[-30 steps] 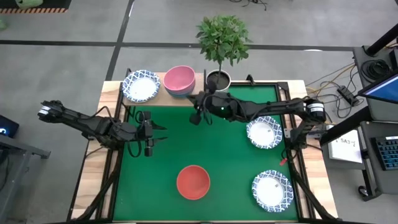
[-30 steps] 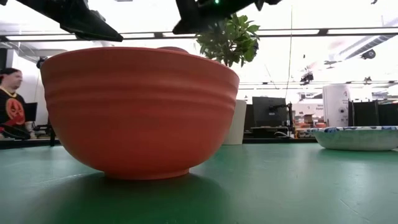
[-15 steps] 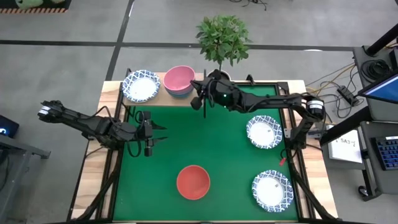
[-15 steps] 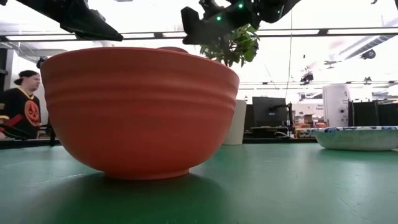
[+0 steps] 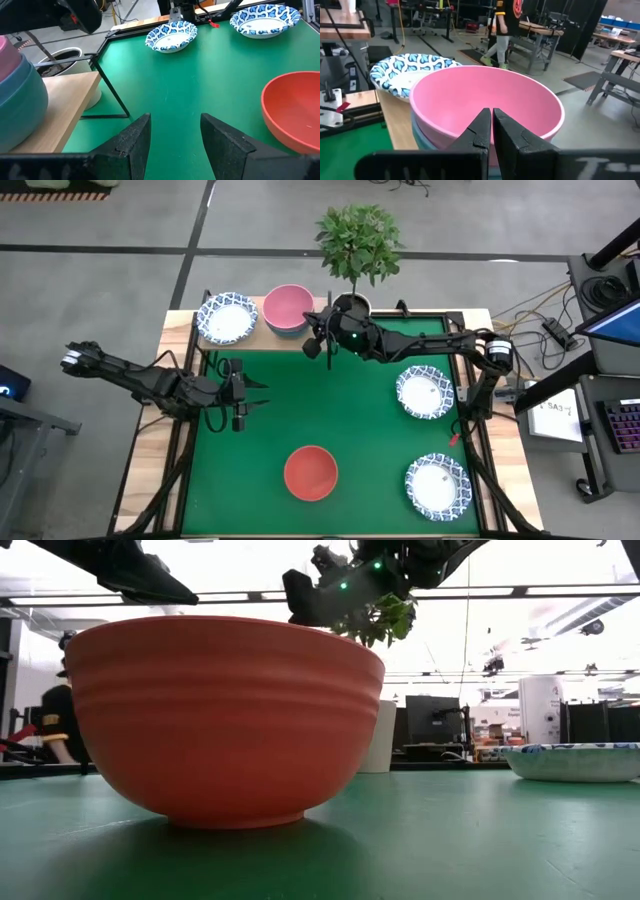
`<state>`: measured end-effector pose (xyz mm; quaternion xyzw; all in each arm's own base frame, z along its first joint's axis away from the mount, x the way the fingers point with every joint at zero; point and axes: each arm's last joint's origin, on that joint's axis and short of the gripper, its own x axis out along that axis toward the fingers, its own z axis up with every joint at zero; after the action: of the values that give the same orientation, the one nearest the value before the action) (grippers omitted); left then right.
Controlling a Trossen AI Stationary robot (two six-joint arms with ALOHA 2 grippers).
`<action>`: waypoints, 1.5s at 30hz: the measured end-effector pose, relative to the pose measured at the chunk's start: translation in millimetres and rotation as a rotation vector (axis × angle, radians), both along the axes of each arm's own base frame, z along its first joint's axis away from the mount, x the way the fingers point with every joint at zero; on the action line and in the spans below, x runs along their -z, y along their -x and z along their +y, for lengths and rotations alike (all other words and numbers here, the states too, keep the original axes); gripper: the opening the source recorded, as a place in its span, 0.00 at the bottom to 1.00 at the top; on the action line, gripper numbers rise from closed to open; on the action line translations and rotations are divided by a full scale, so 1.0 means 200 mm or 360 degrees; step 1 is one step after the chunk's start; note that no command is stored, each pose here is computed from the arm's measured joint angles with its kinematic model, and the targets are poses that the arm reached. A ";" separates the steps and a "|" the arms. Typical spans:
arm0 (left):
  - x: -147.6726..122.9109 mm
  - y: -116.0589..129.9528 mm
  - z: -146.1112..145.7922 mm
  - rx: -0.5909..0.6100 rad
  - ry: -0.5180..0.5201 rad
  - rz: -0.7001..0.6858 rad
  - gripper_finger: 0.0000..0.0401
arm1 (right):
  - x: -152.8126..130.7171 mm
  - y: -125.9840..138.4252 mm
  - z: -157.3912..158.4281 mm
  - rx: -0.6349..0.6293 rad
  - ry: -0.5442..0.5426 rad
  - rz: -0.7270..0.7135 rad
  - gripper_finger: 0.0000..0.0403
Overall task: Place and stack bowls onto a shelf
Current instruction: Stack the pink bowl on top of the blue bowl on the shelf, then stack the white patterned bowl on top of the white patterned bowl on the shelf
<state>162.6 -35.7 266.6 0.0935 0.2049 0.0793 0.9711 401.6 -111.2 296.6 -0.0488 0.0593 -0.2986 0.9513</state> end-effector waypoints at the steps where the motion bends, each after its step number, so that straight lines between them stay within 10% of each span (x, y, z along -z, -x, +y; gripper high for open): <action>1: 0.00 0.00 0.00 0.0000 0.0000 0.0000 0.39 | 0.00 0.00 0.00 0.0003 -0.0008 0.0000 0.02; 14: 0.00 0.00 0.00 0.0001 -0.0003 0.0000 0.39 | -0.05 0.05 0.05 -0.0024 -0.0045 0.0078 0.02; 26: 0.00 -0.04 -0.01 -0.0068 0.0184 -0.0083 0.39 | -0.06 0.33 0.43 -0.0278 -0.0218 0.0767 0.02; 38: 0.07 -0.27 -0.10 0.0040 0.0524 -0.0124 0.39 | 0.12 0.68 0.59 -0.0477 -0.0091 0.0647 0.02; 45: 0.04 -0.40 -0.14 0.0035 0.0462 0.0074 0.39 | 0.15 0.87 0.57 -0.0360 -0.0405 0.0538 0.02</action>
<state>241.8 -64.5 258.6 -0.0438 0.2355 0.0359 0.9702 226.7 2.8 267.0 0.0158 0.2489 -0.1678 0.9537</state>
